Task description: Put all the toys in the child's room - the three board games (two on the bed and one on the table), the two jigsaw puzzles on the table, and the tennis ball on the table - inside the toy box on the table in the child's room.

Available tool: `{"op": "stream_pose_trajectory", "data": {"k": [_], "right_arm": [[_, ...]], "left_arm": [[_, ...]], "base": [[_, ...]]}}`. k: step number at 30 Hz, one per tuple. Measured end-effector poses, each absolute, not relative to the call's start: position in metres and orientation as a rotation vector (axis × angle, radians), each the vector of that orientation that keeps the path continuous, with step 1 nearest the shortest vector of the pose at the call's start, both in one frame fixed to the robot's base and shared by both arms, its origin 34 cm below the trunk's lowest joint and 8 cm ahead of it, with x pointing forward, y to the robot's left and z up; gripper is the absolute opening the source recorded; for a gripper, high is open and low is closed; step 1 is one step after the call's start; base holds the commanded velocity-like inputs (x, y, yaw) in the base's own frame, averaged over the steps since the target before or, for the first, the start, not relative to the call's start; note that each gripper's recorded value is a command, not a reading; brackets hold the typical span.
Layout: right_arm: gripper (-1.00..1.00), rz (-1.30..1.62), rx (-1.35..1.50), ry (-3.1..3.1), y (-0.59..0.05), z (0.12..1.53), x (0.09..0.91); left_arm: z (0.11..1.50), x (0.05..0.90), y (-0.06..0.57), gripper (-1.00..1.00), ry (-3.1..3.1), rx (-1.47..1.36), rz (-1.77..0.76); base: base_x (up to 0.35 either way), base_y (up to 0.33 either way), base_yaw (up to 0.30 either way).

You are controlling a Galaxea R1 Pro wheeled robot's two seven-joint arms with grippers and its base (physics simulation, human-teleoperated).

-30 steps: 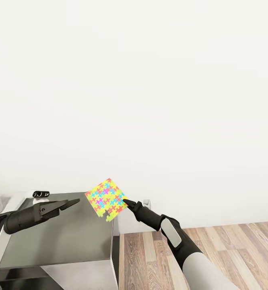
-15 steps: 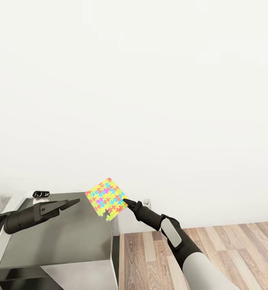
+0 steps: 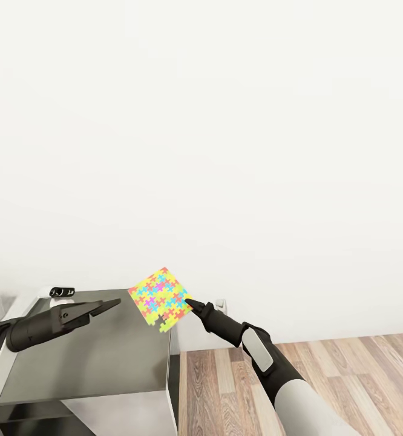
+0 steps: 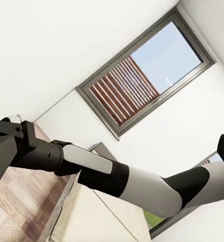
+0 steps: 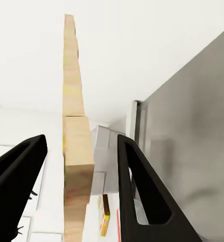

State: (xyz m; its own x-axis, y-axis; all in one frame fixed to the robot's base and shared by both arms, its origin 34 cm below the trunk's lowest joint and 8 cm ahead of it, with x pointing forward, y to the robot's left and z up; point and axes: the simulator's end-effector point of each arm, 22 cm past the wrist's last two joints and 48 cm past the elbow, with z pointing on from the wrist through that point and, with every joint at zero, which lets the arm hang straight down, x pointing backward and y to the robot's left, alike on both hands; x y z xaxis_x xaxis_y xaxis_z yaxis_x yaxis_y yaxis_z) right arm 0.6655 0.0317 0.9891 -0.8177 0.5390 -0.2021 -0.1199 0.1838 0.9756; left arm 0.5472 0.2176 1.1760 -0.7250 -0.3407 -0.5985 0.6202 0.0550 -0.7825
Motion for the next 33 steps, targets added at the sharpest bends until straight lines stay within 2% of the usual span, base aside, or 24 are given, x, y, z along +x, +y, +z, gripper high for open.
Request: {"op": "stream_pose_trajectory", "data": {"k": [33], "right_arm": [[-1.00, 1.681, 0.389, 1.950, 0.0317, 0.9905, 0.6656]], "left_arm": [[1.1780, 0.5466, 0.2178, 1.00, 1.637, 0.291, -1.751]], "base": [[0.005, 0.008, 0.004]]}}
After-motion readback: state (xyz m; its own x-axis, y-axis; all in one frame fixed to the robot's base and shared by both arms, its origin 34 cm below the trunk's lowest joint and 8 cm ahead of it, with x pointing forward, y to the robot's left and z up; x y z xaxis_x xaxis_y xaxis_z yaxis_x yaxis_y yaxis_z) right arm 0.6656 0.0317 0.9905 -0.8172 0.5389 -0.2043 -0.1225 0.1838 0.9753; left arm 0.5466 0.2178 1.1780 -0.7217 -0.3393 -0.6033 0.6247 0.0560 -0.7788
